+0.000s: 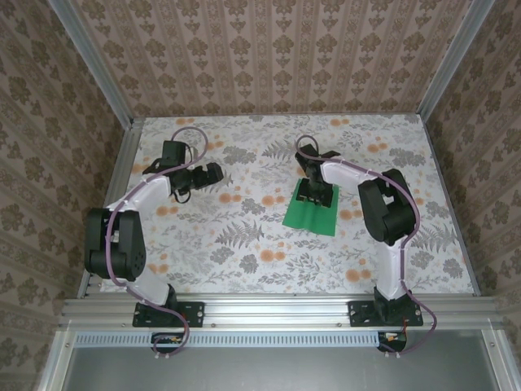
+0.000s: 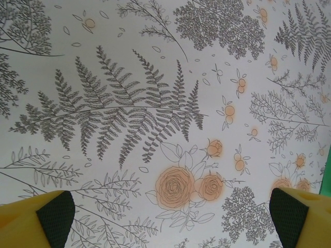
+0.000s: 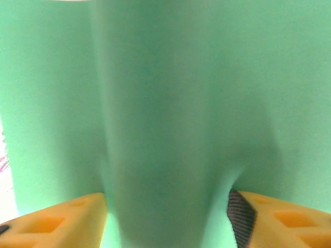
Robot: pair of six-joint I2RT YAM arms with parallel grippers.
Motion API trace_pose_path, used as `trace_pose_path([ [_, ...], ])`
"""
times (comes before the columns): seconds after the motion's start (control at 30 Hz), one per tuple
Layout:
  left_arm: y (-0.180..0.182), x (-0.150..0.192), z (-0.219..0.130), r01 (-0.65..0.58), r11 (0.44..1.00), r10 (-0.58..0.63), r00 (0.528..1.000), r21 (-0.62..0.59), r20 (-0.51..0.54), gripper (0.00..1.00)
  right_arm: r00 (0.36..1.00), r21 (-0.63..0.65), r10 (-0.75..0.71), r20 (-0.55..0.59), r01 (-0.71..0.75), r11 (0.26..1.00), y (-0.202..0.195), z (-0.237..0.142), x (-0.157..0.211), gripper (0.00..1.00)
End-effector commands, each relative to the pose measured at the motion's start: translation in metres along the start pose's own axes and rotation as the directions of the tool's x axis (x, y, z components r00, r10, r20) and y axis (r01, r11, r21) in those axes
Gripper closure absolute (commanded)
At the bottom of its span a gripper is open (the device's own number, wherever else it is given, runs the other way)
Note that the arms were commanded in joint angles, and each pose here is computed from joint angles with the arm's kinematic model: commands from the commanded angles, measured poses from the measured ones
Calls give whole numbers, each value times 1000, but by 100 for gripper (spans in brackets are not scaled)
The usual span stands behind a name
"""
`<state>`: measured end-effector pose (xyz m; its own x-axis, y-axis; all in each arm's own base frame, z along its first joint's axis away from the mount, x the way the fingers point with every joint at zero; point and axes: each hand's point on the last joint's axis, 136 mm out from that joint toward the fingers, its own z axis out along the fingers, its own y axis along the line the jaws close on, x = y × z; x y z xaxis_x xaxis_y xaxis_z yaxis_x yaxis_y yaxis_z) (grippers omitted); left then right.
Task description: Fold a paper plane with a square sheet of paper (pick it up from the middle)
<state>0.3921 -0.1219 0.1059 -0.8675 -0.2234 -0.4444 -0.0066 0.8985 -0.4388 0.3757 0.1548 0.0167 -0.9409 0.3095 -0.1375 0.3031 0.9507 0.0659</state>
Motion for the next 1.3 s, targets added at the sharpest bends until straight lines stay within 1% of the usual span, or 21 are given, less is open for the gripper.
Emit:
trace_pose_path([
  [0.0,-10,8,-6,22,1000,-22,1000,20,-23,0,999,-193,-7,-47,-2,981,33,-5,12,49],
  [0.03,-13,11,-5,25,999,-25,999,27,-30,1,999,-256,-15,-45,3,967,43,-13,12,54],
  [0.13,-25,21,-3,40,997,-36,998,67,-58,4,999,-433,-32,-24,18,901,74,-38,9,62],
  [0.17,-30,24,-2,45,995,-40,997,85,-64,5,999,-482,-38,-15,26,876,82,-45,8,64],
  [0.27,-45,32,1,64,989,-53,995,135,-82,10,997,-642,-72,-17,45,766,111,-69,11,66],
  [0.33,-57,36,2,67,984,-53,995,168,-89,13,995,-732,-96,-29,45,680,127,-82,15,67],
  [0.4,-68,40,4,70,977,-51,994,203,-96,17,994,-772,-103,-40,35,634,135,-85,18,67],
  [0.53,-89,46,7,58,965,-33,994,255,-100,25,989,-793,-131,-70,24,608,139,-76,25,70],
  [0.63,-97,50,13,51,963,-22,993,266,-112,33,985,-791,-149,-90,20,612,135,-66,30,70],
  [0.73,-104,53,18,42,960,-9,993,276,-121,36,983,-785,-158,-98,21,619,129,-60,32,70],
  [0.8,-107,54,21,38,961,-3,992,275,-126,37,981,-779,-165,-103,24,627,126,-55,34,70],
  [0.97,-114,61,30,26,961,15,989,274,-144,38,972,-693,-208,-109,76,717,107,-30,41,69],
  [1.07,-114,63,34,27,964,13,989,266,-148,38,965,-642,-238,-109,114,758,96,-18,44,69],
  [1.27,-112,64,38,27,966,13,988,256,-153,38,956,-593,-264,-130,138,793,87,-3,48,70],
])
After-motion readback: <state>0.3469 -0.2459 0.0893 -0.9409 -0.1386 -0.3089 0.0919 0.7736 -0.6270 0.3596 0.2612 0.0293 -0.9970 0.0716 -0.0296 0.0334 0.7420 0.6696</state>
